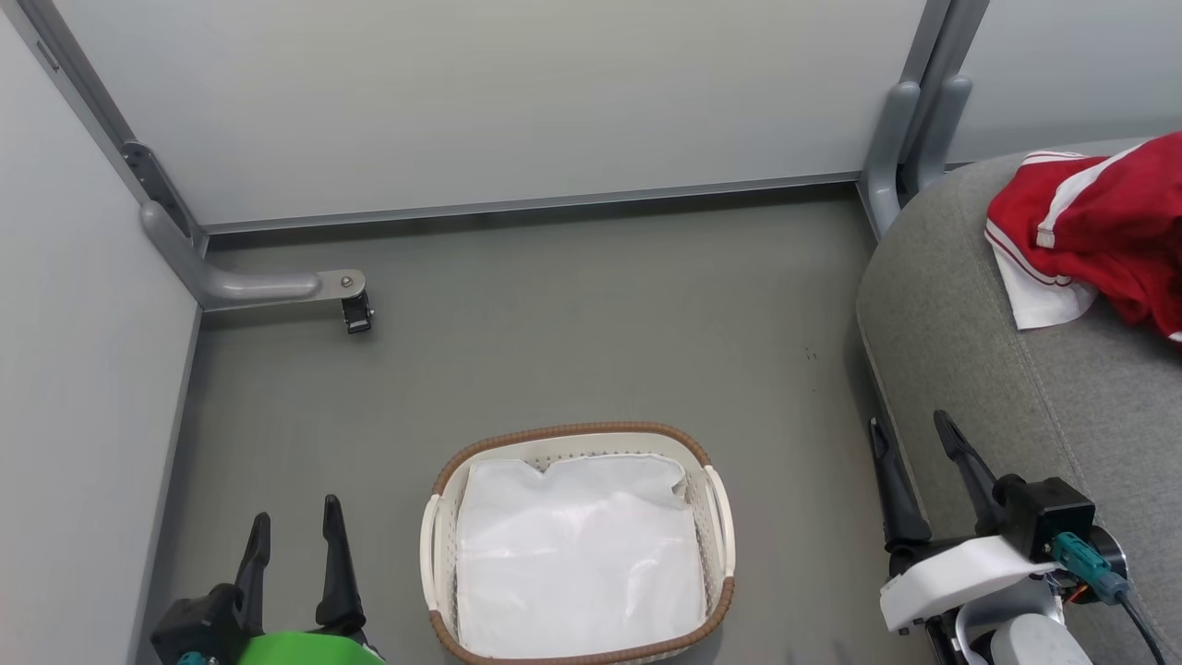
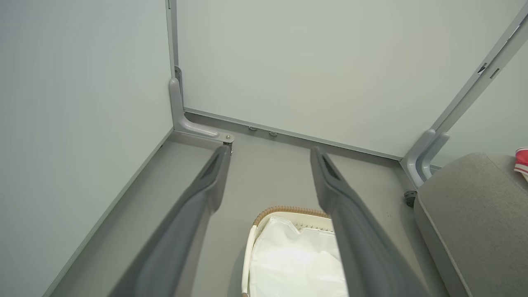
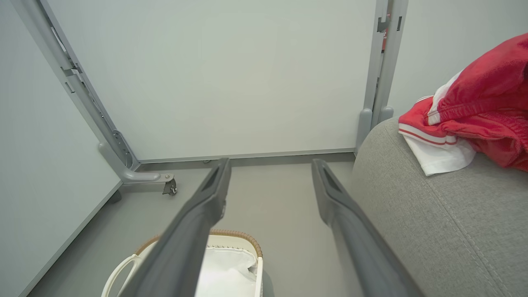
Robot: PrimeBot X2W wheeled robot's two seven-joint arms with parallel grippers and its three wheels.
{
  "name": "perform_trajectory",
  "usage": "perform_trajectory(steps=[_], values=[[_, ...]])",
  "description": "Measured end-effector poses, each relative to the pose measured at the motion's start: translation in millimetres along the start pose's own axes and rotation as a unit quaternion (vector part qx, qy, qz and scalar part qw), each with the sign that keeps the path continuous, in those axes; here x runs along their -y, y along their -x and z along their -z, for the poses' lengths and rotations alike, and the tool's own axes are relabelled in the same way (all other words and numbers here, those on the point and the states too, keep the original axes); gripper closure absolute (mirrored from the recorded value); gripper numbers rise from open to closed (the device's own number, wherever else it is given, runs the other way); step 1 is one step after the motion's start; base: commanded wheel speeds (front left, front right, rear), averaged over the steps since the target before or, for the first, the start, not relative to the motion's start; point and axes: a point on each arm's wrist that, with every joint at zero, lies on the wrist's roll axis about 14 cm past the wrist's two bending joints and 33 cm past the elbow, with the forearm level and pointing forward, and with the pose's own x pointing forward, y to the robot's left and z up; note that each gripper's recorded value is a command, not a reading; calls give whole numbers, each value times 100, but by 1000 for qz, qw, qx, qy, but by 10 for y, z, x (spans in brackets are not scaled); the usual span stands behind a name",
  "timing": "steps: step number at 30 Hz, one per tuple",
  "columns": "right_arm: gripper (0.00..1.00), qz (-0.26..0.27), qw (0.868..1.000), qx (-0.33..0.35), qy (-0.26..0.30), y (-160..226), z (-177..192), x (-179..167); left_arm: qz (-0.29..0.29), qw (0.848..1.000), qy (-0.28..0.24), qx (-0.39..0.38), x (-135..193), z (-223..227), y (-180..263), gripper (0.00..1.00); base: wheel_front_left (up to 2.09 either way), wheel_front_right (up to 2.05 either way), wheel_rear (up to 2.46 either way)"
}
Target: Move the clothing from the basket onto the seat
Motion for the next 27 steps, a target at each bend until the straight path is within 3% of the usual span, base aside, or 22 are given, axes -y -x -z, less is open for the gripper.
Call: perform_trajectory(steps=[27], values=[[0, 4, 1000, 0, -4, 71, -4, 13, 21, 1000, 5, -11, 87, 97, 59, 0, 0, 0, 0]])
